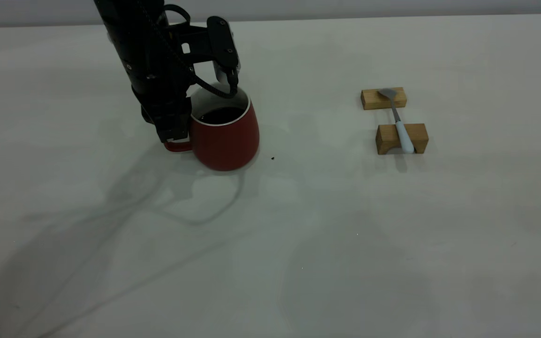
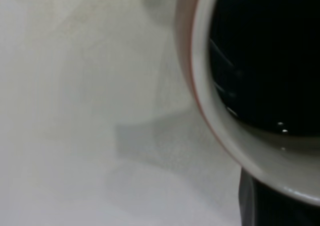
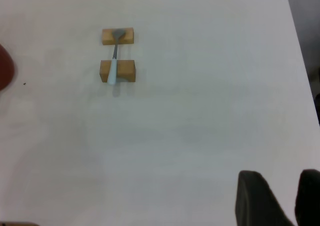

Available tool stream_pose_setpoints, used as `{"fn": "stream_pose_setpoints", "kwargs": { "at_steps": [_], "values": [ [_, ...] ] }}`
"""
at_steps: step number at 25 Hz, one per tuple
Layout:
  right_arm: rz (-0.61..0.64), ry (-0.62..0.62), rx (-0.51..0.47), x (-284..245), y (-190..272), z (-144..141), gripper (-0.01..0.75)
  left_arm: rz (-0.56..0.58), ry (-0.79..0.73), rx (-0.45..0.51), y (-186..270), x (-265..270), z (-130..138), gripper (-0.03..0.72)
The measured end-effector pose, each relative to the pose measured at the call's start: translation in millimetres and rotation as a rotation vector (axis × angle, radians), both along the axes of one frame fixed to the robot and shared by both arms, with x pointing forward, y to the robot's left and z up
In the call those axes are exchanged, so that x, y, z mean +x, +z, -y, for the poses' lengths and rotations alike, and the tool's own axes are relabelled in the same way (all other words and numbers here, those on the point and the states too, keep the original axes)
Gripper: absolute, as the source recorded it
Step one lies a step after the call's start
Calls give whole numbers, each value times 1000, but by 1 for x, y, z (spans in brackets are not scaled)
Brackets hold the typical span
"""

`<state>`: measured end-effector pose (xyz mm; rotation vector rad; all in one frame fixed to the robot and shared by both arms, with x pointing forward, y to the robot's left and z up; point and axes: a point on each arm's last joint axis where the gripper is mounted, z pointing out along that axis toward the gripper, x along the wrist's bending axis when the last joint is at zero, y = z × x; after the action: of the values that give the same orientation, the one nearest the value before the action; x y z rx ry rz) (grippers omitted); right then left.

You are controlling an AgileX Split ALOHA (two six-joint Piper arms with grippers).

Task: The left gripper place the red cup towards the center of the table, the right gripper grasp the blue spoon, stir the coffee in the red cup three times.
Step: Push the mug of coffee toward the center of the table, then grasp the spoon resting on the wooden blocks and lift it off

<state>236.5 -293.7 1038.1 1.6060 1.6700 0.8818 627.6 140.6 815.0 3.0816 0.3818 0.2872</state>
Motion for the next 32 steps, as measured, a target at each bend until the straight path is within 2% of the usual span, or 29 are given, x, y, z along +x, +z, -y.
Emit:
{"fn": "stream_pose_setpoints", "kwargs": {
  "at_steps": [2,11,14,18,23,26,29,32],
  "values": [
    [0,0,0,0,0,0,237,2,-4,4,0,0,0,225],
    [0,0,0,0,0,0,237,18,18,19,4,2,-2,547],
    [0,0,0,0,0,0,237,52,60,39,24,5,-5,603],
    [0,0,0,0,0,0,237,116,192,70,78,4,-12,600],
    [0,0,0,0,0,0,237,168,437,90,150,-13,-28,537],
    [0,0,0,0,0,0,237,166,595,103,188,-32,-39,501],
    [0,0,0,0,0,0,237,125,732,164,218,-55,-52,472],
    [0,0,0,0,0,0,237,161,776,152,244,-68,-60,451]
  ]
}}
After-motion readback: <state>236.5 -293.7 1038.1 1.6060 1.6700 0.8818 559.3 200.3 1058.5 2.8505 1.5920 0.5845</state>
